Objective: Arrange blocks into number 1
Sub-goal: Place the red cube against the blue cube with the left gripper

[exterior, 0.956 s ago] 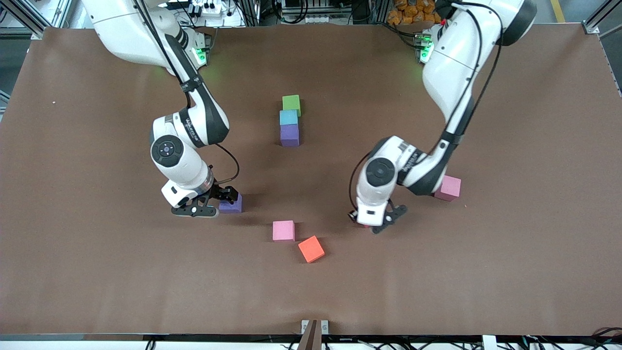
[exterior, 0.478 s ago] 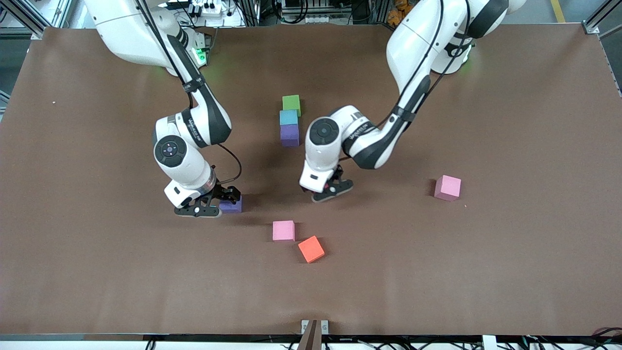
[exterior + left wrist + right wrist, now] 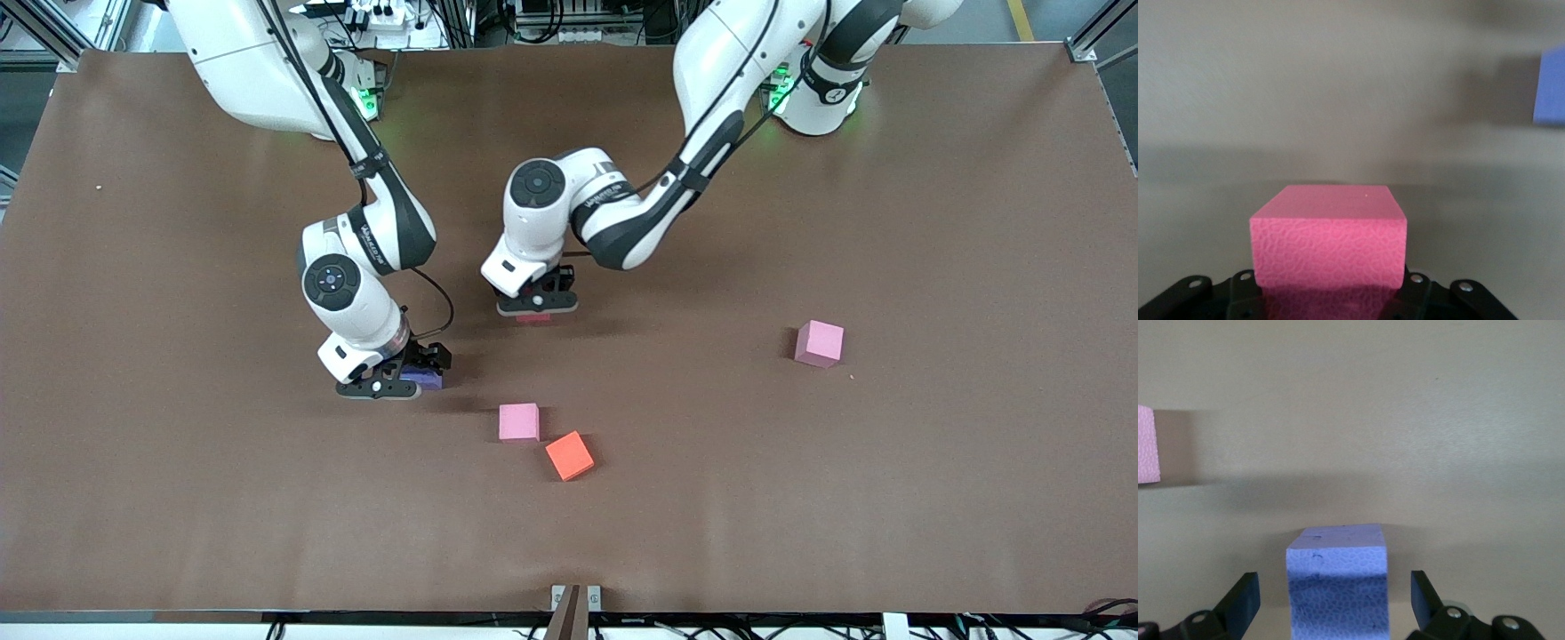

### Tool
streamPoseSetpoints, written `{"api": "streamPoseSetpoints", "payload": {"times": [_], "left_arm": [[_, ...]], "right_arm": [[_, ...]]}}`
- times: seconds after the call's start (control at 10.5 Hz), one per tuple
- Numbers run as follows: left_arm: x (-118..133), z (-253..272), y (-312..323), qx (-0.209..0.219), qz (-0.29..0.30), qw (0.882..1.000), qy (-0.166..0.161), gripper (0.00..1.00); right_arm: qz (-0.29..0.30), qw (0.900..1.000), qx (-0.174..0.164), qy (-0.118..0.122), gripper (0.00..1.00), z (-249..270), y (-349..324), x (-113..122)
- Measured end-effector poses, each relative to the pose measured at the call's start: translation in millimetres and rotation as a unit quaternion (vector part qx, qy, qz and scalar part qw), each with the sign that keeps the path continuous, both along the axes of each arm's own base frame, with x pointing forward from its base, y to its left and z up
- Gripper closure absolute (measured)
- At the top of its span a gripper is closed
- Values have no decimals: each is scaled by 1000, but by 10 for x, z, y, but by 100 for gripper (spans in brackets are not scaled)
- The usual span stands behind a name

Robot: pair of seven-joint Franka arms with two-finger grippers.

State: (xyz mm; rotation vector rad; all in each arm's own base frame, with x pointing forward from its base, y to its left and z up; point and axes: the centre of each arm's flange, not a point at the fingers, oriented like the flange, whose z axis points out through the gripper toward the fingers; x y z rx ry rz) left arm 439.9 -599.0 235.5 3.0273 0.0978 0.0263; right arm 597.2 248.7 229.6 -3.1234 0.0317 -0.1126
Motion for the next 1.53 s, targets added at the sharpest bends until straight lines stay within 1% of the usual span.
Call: {"api": "streamPoseSetpoints", "payload": {"times": [0.29,0.57,0.76,0.86,0.96,1.15,1.34,1.53], "left_arm": [[-220,-323,-78,22,-18,999,19,39],[-300,-461,-99,30,-24,999,27,39],[-348,-457,-131,31,-29,999,28,39],[-396,-462,-157,33,-33,999,28,39],[-453,-473,-185,37,-37,998,30,39],[-502,-488,-204,41,-41,998,32,39],[-497,-500,-190,44,-40,998,34,39],[-488,-524,-172,48,-39,997,36,39]], "right_arm": [[10,1000,-5,8,0,-159,105,-67],[9,1000,-8,13,1,-231,89,-76],[9,1000,-9,14,8,-249,83,-79],[9,1000,-9,15,26,-259,76,-83],[8,1000,-10,15,34,-263,68,-82],[7,1000,-10,15,41,-259,56,-74],[4,1000,-10,13,41,-250,19,-52],[-5,1000,-6,4,41,-138,-73,22]]}}
